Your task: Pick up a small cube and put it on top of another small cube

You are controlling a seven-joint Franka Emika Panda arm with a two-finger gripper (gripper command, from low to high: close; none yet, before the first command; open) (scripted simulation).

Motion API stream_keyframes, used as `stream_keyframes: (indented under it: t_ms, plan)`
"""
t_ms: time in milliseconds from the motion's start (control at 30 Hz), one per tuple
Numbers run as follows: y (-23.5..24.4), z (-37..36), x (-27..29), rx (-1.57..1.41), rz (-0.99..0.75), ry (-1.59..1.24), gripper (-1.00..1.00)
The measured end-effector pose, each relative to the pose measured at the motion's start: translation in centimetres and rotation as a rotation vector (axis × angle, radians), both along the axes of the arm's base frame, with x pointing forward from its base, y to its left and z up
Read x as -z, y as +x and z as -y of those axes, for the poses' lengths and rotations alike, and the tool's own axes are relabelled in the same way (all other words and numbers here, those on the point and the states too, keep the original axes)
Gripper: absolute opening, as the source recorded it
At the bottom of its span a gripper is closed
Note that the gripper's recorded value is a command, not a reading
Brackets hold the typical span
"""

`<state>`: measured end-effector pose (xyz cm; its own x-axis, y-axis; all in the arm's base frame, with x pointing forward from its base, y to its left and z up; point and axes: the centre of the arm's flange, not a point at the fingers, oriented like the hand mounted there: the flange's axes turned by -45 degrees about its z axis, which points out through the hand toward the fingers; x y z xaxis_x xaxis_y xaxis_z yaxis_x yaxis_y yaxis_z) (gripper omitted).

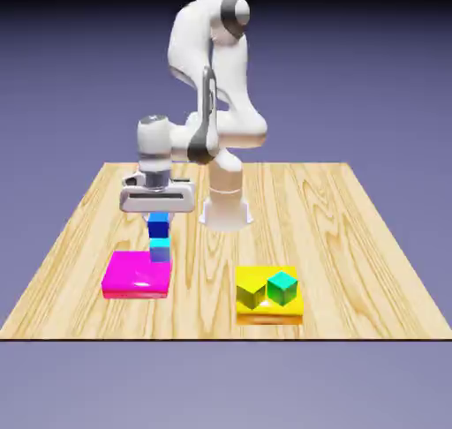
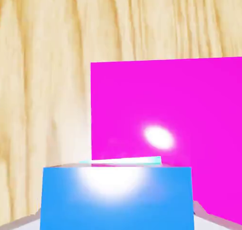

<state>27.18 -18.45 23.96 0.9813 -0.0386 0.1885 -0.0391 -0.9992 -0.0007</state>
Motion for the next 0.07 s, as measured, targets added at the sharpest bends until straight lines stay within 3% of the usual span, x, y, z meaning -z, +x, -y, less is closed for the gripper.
stream_keyframes:
  t_ms: [67]
  plan:
    - [0.0,0.01,0.0,0.0,0.0,0.0,1.0]
